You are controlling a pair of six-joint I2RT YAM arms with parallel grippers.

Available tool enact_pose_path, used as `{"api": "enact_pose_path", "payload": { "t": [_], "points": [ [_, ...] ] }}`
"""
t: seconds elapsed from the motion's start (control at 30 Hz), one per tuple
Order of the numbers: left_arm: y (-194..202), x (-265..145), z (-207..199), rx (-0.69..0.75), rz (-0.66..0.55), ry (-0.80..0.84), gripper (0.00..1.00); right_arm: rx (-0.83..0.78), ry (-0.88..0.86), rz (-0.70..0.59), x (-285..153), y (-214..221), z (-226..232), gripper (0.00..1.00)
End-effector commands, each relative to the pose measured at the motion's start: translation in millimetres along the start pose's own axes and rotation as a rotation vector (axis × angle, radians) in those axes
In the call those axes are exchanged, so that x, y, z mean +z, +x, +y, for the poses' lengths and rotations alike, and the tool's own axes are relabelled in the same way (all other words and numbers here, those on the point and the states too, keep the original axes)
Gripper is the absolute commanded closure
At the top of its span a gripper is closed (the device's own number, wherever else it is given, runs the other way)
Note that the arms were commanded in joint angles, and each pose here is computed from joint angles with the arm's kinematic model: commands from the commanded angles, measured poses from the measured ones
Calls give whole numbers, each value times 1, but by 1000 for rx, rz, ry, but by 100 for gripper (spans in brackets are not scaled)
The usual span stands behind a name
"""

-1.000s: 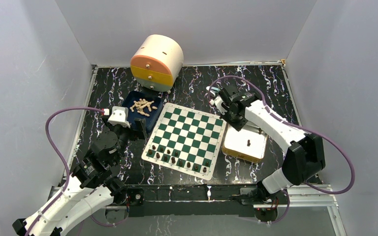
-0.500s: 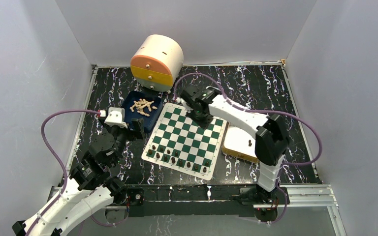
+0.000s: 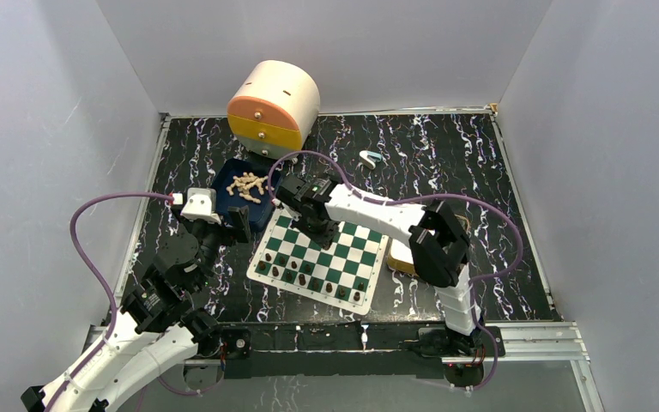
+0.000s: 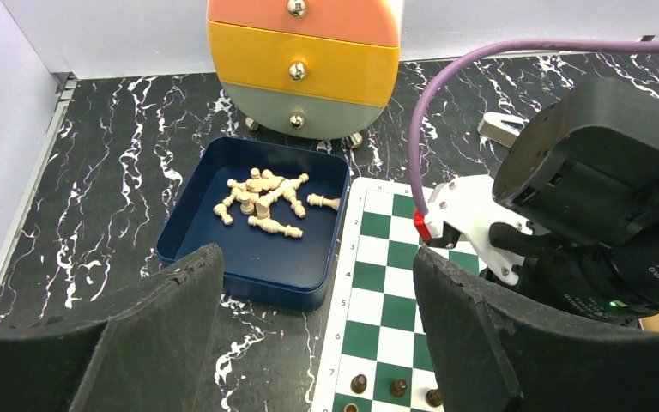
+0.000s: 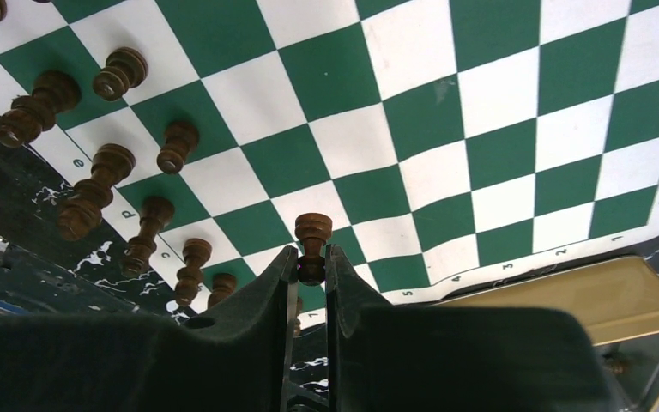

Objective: Set up the chess pieces on the board
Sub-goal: Place the chess piece on the chessboard.

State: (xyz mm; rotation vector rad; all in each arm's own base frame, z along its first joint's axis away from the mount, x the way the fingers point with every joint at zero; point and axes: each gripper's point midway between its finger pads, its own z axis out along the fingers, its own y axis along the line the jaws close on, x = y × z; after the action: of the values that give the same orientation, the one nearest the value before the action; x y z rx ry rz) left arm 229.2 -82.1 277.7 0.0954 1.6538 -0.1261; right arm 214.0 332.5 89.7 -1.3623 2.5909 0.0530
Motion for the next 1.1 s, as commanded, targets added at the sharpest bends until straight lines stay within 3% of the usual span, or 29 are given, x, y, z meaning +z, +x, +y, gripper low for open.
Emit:
{"api": "enact_pose_path", "payload": {
  "t": [0.0, 0.2, 1.07],
  "points": [
    [-4, -1, 4, -7, -20, -21, 22, 36, -29, 22, 1, -3, 15, 76],
    [-4, -1, 5, -10, -22, -26, 22, 0, -49, 47, 15, 2, 38, 75],
    [-4, -1, 6, -13, -26, -28, 22, 44, -95, 140, 40, 22, 62, 73]
  ]
}}
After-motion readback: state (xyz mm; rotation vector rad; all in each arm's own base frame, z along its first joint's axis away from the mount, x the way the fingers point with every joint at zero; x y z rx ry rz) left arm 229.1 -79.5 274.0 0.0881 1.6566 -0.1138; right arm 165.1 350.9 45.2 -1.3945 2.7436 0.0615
